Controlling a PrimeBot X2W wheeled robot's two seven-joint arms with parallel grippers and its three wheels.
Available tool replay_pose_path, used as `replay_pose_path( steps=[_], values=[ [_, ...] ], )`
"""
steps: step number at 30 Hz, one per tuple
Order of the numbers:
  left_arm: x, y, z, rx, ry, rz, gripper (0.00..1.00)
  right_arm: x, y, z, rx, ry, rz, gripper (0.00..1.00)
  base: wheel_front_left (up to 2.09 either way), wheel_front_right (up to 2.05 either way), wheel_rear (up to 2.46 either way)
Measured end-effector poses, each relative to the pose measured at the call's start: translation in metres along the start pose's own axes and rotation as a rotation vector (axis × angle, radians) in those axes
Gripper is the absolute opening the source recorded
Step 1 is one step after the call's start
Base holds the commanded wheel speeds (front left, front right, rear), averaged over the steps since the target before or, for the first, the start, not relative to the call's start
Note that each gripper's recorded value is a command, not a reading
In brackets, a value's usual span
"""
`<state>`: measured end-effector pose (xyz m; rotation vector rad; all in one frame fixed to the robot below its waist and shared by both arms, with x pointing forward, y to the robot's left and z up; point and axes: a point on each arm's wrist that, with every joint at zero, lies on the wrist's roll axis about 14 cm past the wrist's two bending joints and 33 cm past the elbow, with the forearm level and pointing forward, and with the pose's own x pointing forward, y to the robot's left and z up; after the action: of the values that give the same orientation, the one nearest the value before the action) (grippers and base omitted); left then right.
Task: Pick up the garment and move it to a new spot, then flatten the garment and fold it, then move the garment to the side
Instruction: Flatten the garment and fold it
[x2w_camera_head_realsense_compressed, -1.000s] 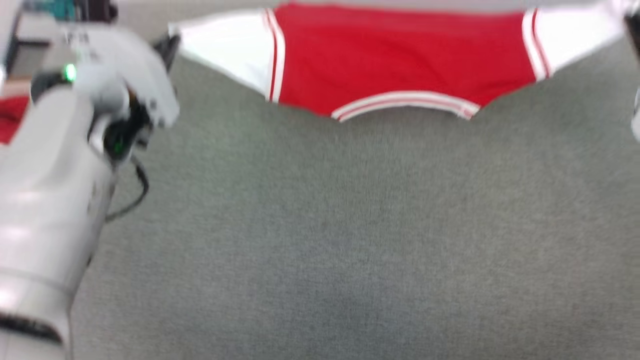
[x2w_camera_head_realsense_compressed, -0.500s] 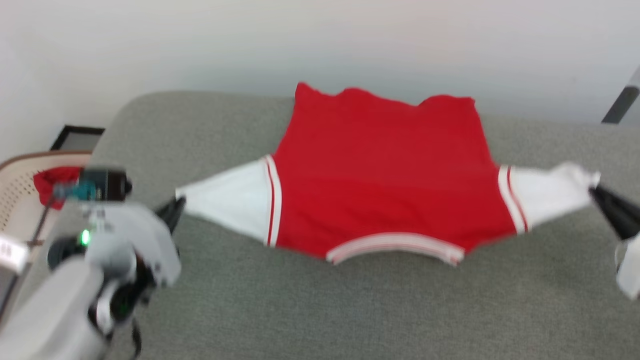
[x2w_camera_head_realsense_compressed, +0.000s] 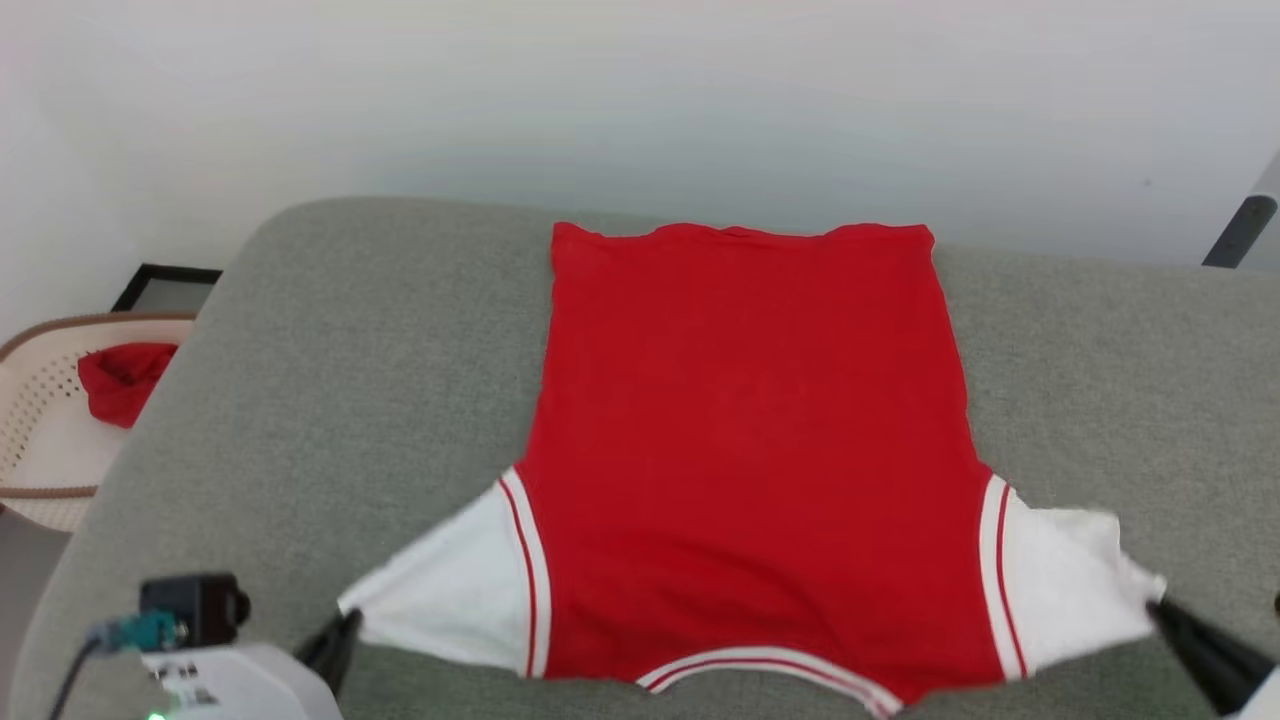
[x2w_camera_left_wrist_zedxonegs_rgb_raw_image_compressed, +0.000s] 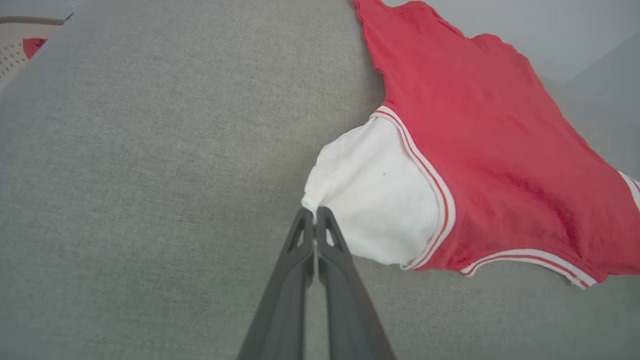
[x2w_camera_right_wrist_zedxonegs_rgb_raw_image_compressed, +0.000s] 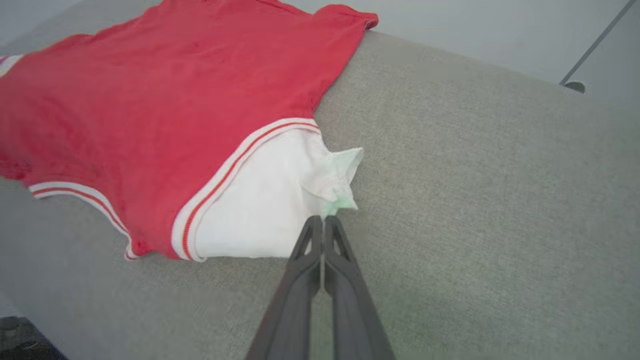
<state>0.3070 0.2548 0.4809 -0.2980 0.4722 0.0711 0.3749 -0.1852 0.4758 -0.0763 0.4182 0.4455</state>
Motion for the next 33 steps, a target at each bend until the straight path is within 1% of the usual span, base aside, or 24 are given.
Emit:
replay_pose_path(
  steps=[5, 12, 23, 25, 26, 33],
  values=[
    [-0.005, 0.000, -0.020, -0.031, 0.041, 0.025, 0.00, -0.012, 0.018, -0.026, 0.056, 0.066, 0.004, 0.00, 0.00, 0.00, 0.00],
    [-0.003, 0.004, -0.033, -0.057, 0.069, 0.055, 0.00, -0.019, 0.029, -0.043, 0.112, 0.127, -0.003, 0.00, 0.00, 0.00, 0.00],
    [0.007, 0.005, -0.035, -0.056, 0.079, 0.066, 0.00, -0.016, 0.033, -0.045, 0.132, 0.139, -0.006, 0.00, 0.00, 0.00, 0.00],
    [0.009, 0.003, -0.033, -0.055, 0.075, 0.061, 0.00, -0.015, 0.032, -0.045, 0.127, 0.141, -0.009, 0.77, 0.00, 0.00, 0.00],
    [0.011, 0.001, -0.031, -0.057, 0.069, 0.057, 0.00, -0.014, 0.032, -0.046, 0.123, 0.144, -0.009, 1.00, 0.00, 0.00, 0.00],
    [0.020, -0.004, -0.028, -0.049, 0.050, 0.046, 0.00, -0.004, 0.028, -0.036, 0.115, 0.119, -0.007, 1.00, 0.00, 0.00, 0.00]
  ],
)
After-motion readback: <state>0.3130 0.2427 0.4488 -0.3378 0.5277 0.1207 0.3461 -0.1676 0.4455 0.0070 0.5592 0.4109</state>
